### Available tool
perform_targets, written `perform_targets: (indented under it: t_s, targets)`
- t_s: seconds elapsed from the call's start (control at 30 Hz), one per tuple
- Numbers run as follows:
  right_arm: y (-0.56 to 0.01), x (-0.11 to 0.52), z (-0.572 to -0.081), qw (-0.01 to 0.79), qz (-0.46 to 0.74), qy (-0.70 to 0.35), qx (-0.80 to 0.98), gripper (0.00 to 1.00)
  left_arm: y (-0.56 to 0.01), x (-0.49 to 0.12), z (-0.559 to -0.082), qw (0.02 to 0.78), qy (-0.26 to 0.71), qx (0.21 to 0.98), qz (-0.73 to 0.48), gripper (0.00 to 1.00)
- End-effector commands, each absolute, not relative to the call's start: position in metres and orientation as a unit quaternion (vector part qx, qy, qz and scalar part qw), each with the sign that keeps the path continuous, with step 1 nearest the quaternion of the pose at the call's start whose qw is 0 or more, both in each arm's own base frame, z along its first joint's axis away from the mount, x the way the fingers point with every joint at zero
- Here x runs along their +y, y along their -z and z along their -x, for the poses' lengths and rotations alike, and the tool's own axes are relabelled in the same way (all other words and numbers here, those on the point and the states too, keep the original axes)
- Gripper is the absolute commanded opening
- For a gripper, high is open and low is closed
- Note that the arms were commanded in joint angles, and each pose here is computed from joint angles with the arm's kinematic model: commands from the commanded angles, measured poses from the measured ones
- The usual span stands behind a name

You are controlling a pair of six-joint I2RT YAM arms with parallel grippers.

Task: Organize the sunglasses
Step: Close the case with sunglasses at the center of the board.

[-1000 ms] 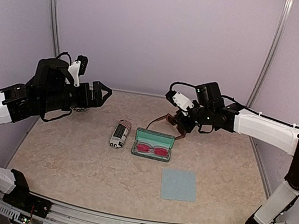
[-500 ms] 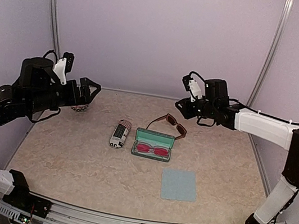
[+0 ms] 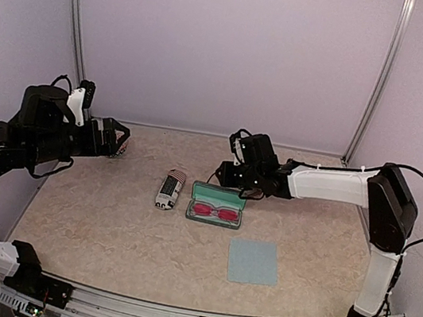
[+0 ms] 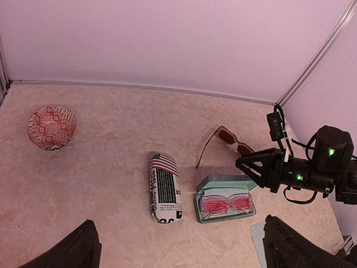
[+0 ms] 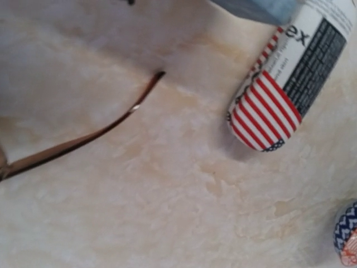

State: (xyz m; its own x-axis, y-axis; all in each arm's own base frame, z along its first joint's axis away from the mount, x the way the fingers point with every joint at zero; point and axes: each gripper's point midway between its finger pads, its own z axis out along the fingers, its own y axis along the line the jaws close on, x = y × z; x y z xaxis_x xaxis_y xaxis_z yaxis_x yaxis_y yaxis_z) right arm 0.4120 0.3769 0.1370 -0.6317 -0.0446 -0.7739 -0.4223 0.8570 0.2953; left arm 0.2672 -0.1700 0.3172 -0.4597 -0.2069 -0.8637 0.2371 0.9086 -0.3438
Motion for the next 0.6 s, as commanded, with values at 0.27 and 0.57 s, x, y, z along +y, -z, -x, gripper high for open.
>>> perform_targets:
  t_s: [0.27, 0.57]
  targets:
    - [-0.118, 0.382, -0.431, 0.425, 0.048, -0.174, 0.887, 0.33, -0.308, -0.161, -0.255, 0.513, 0.21, 0.832, -0.024, 0.99]
    - [-0.091, 0.388, -0.419, 0.412, 0.065, -0.133, 0.899, 0.32, -0.306, -0.153, -0.247, 0.513, 0.207, 0.833, -0.022, 0.99]
